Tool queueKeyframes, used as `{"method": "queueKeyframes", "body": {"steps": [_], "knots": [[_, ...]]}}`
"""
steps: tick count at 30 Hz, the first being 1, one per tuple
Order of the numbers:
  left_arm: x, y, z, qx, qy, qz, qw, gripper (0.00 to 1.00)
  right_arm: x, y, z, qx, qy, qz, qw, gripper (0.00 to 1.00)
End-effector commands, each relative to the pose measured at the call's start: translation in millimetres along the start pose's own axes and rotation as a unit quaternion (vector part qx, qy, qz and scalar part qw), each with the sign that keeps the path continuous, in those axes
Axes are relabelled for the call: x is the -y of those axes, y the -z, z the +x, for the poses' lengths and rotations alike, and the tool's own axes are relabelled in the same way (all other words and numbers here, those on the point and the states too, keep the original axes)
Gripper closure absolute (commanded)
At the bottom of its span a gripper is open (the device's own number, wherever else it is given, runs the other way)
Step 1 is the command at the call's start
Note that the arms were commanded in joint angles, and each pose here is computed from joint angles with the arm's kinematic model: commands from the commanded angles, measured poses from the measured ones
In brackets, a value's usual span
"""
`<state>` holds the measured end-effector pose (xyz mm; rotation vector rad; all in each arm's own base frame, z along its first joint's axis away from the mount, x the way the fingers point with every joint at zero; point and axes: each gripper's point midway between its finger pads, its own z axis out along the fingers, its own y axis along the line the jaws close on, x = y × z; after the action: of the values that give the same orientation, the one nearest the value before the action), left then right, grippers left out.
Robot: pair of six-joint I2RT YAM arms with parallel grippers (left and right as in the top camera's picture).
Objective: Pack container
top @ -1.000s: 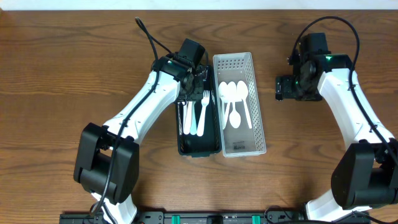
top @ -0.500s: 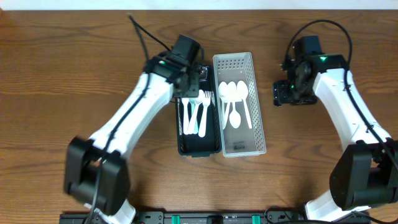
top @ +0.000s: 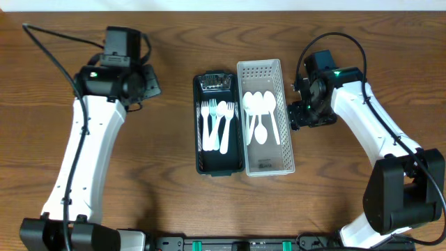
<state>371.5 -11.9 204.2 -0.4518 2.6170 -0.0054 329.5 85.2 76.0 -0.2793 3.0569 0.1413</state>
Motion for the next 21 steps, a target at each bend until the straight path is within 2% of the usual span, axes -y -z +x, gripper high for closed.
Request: {"method": "queueKeyframes", "body": {"steps": [1, 12, 17, 19, 21], "knots": [[-11.0, 3.2, -2.6, 0.000, 0.002, -0.012, 1.000, 0.46, -8.2, -4.3, 1.2, -0.005, 0.014, -0.015, 1.000, 0.28], [-12.3, 3.2, -1.8, -0.002, -0.002, -0.014, 1.000, 0.46, -21.6, -3.4, -0.5, -0.001, 0.015, -0.054, 0.998, 0.25], [-11.1, 3.5, -5.0, 0.005, -0.034, -0.011, 0.999, 0.44, 5.0, -1.7, -22.8, 0.044, -0.002, 0.019, 0.999, 0.16], [-10.1, 3.7, -7.6, 0.010, -0.051, -0.010, 0.999, 0.34, 20.9, 4.4, -39.9, 0.078, -0.023, 0.056, 0.995, 0.13], [-8.7, 3.9, -13.0, 0.021, -0.068, -0.007, 0.997, 0.19, 34.3, 15.4, -60.0, 0.121, -0.045, 0.080, 0.988, 0.11]]}}
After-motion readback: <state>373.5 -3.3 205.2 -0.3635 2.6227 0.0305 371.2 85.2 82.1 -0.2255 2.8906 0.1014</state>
